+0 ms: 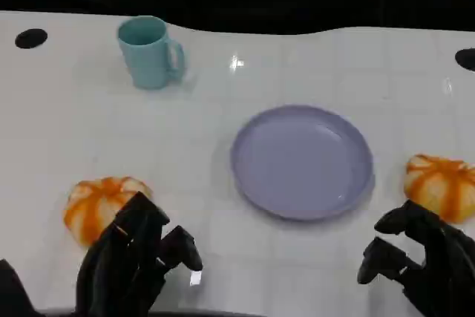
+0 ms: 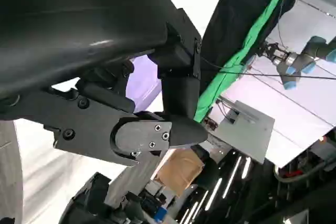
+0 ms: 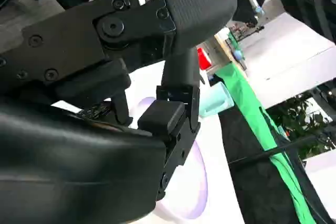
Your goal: Grasp the bread from the table and place it into the plate.
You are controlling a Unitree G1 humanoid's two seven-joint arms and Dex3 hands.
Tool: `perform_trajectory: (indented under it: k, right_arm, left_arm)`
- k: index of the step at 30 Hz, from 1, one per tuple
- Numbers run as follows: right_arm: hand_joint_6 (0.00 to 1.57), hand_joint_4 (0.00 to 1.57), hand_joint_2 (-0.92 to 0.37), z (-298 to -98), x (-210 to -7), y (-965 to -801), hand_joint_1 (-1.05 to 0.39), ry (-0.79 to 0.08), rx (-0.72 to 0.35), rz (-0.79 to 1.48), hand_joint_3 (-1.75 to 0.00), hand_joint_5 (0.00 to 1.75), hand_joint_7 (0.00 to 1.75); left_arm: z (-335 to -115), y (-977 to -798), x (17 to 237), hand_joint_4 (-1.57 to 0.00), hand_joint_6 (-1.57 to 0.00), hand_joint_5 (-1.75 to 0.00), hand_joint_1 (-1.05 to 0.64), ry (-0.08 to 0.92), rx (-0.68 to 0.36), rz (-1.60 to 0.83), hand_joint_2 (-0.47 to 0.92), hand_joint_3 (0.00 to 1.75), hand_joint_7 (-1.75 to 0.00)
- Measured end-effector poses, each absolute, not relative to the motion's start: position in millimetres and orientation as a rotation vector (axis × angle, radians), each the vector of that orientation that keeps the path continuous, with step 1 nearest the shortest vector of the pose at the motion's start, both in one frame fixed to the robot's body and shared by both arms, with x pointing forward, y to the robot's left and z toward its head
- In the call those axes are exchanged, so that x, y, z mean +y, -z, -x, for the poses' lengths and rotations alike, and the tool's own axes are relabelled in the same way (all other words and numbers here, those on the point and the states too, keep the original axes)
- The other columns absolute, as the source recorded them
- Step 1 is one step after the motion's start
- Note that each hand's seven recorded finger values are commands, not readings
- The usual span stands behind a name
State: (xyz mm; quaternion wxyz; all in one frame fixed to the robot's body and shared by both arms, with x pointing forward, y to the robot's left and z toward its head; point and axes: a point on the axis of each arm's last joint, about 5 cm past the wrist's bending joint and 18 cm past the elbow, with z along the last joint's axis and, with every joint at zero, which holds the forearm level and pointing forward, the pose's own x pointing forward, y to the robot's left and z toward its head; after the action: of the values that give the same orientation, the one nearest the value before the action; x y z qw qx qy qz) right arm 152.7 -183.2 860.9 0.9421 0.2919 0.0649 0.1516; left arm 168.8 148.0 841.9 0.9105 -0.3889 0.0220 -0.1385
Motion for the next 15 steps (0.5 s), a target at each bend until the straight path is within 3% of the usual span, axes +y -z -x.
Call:
perform_trajectory:
  k: [15]
  right_arm:
    - [0.82, 0.73, -0.92, -152.8, -183.0, -861.6, -0.51, -0.304, 0.133, -0.594, -0.18, 1.54, 1.02]
  left_arm:
    - [-168.8, -841.8, 148.1, -0.78, -0.53, -1.75, -0.53, 0.286, 0.046, 0.803, 0.92, 0.39, -1.75]
